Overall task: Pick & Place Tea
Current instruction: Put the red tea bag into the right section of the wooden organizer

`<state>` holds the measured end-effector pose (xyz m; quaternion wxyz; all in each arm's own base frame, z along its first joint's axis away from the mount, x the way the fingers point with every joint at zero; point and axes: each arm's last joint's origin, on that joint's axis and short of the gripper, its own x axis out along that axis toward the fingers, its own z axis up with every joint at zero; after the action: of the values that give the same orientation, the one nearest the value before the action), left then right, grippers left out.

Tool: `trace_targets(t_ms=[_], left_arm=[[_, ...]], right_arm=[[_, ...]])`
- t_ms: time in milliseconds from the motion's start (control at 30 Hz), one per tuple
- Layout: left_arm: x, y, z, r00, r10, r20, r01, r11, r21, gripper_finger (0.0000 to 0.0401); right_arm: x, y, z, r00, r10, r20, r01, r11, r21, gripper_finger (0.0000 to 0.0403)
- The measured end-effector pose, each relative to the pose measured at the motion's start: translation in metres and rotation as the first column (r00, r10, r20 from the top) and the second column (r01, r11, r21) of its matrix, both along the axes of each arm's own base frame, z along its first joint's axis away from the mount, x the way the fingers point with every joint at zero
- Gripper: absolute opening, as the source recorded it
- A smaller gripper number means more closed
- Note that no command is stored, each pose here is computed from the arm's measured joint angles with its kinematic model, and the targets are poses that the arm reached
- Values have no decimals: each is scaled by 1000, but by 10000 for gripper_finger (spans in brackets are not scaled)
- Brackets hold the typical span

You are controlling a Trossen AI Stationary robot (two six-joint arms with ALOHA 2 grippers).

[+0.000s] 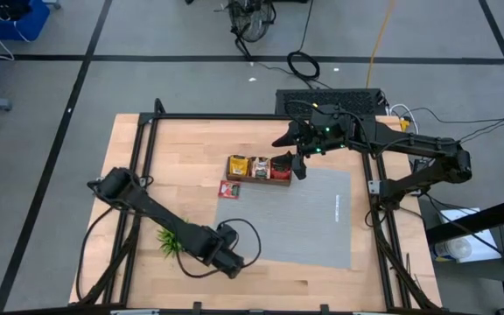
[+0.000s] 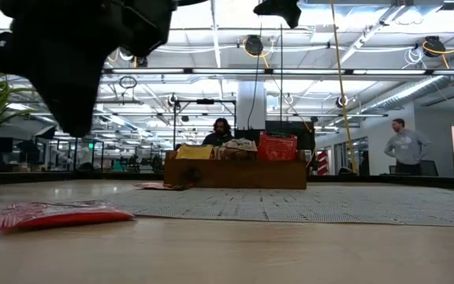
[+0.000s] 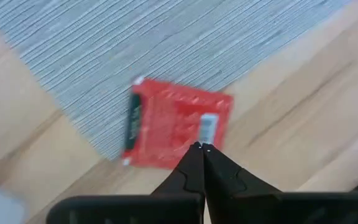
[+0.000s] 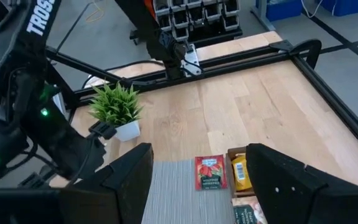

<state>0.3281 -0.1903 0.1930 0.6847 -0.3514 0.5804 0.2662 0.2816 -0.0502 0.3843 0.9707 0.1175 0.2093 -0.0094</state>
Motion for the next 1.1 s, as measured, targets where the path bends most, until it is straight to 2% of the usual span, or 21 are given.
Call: trace_targets(t_ms=[167, 267, 500, 633, 800, 967, 1100], left_arm=[[-2, 6, 12, 1000, -3, 14, 3, 1000, -6, 1], [-2, 6, 9, 1000, -11, -2, 11, 1000, -9, 0], [-1, 5, 11, 996, -87, 1, 87, 995, -54, 5], [2, 2, 12, 989, -145, 29, 147, 984, -100, 29], [5, 1, 13, 979, -193, 62, 199, 974, -108, 51], [5, 12, 12, 977, -211, -1, 209, 968, -139, 83], [4, 21, 11, 965, -260, -46, 252, 959, -129, 129]], right_arm=[[0, 0, 0, 1000, 0, 2, 0, 1000, 0, 238], [0, 0, 0, 1000, -2, 2, 2, 1000, 5, 238], [0, 0, 0, 1000, -3, 1, 3, 1000, 6, 238], [0, 0, 0, 1000, -7, 0, 7, 1000, 15, 238], [0, 0, 0, 1000, -7, 0, 7, 1000, 17, 238], [0, 0, 0, 1000, -8, -1, 8, 1000, 17, 238], [-1, -1, -1, 1000, -12, -12, 12, 1000, 20, 238]])
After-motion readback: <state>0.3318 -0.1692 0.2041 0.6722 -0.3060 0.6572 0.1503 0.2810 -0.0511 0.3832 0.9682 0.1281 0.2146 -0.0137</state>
